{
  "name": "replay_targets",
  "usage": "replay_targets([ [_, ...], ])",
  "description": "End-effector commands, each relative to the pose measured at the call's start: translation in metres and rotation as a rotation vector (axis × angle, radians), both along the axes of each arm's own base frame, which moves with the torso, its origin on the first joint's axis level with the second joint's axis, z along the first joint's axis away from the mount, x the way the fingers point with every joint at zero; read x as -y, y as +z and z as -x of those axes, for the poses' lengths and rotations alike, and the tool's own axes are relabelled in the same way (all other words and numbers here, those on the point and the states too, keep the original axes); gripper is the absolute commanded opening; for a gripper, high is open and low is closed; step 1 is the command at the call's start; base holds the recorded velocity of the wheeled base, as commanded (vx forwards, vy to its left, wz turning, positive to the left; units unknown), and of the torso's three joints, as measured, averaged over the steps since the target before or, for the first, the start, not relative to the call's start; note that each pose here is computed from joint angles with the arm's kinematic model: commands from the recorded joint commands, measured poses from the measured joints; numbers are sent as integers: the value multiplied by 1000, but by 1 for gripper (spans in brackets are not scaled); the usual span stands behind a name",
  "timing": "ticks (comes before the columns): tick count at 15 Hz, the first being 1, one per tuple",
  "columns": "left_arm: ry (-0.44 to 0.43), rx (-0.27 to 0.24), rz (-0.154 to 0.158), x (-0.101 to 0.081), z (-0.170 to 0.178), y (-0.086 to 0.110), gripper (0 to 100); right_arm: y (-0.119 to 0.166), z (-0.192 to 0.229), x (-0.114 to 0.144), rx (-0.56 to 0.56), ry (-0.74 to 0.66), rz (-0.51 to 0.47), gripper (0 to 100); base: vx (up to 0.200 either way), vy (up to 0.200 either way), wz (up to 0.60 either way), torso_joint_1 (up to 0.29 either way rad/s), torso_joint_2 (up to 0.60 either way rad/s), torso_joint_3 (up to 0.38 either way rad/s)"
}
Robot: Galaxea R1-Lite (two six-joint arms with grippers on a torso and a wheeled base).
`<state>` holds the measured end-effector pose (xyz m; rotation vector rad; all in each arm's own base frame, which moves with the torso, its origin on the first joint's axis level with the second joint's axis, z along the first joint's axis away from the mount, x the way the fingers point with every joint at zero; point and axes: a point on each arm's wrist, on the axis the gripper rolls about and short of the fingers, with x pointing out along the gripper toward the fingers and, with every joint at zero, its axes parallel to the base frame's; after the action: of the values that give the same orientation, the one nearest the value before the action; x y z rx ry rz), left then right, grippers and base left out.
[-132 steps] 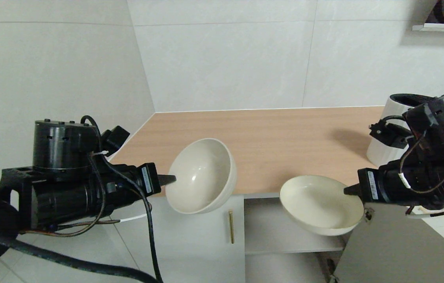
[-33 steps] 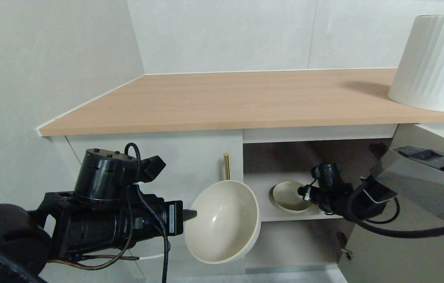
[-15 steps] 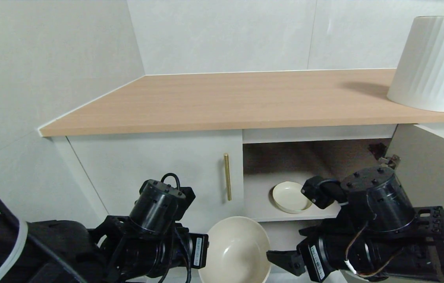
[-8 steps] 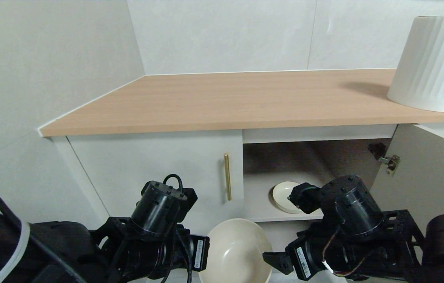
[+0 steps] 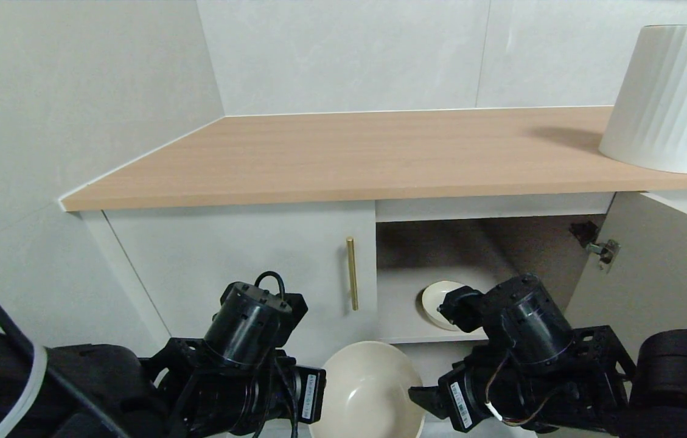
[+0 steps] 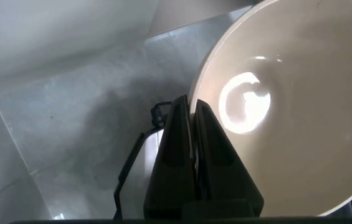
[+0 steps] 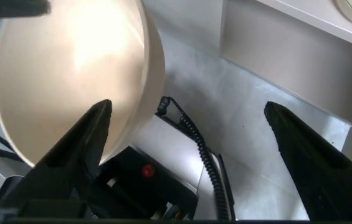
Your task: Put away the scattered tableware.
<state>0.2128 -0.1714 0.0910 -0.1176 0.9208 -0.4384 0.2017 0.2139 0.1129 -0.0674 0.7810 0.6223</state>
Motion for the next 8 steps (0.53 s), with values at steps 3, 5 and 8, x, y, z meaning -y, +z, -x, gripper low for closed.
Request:
replay_targets([
  [3,-7,5,3,1,2,2,0,-3,-1,-1,-7,-1,8,0,0,0,0,0,0,0],
  [5,-7,5,3,1,2,2,0,-3,-1,-1,-6,-1,7,0,0,0,0,0,0,0],
  [8,-7,6,4,1,2,2,0,-3,0,-1,-7,-1,8,0,0,0,0,0,0,0],
])
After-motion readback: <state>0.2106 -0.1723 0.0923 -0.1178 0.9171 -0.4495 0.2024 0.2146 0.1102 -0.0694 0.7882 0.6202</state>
